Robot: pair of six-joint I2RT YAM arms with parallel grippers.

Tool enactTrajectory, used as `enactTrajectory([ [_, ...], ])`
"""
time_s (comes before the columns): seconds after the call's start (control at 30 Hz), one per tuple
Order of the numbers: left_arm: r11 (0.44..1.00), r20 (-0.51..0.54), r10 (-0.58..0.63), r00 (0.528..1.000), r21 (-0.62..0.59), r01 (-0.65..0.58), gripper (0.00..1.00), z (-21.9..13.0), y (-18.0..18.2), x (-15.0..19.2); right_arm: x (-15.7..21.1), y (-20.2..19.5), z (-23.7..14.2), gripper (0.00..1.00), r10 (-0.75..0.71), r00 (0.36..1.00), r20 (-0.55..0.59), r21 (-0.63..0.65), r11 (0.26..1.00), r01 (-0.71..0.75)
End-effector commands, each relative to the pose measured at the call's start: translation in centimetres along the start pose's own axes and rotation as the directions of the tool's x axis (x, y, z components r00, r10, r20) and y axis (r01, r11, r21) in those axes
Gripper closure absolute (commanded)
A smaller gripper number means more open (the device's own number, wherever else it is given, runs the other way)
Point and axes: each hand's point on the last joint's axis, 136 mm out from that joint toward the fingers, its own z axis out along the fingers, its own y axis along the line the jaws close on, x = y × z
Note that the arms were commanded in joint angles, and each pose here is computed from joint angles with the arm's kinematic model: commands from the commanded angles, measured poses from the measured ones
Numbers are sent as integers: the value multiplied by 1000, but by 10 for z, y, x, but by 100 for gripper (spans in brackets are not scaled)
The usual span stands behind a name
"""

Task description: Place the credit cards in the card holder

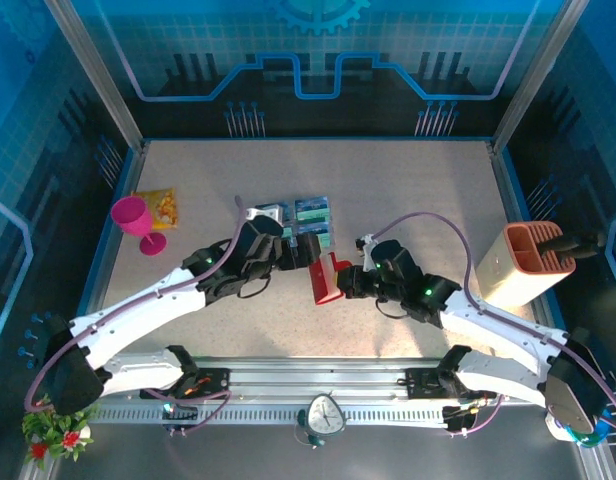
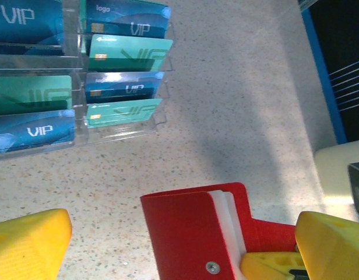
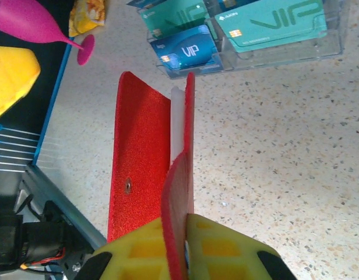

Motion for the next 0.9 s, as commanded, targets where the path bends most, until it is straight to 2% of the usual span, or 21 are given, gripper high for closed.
enactTrajectory([
  [0.0, 997, -1, 54, 999, -51, -54, 1, 8, 4, 4, -13, 12, -1, 100, -24, 999, 38, -11, 1000, 24],
  [0.3, 990, -72, 97, 993, -100, -104, 1, 41, 10, 26, -15, 16, 2, 100, -22, 999, 39, -21, 1000, 23],
  [0.47, 982, -116, 99, 988, -148, -116, 1, 51, 26, 42, -17, 13, 2, 100, -9, 999, 47, -17, 1000, 10],
  [0.87, 953, -143, 66, 988, -285, -105, 1, 43, 86, 75, -2, -13, 17, 100, 74, 996, 48, -10, 997, -74],
])
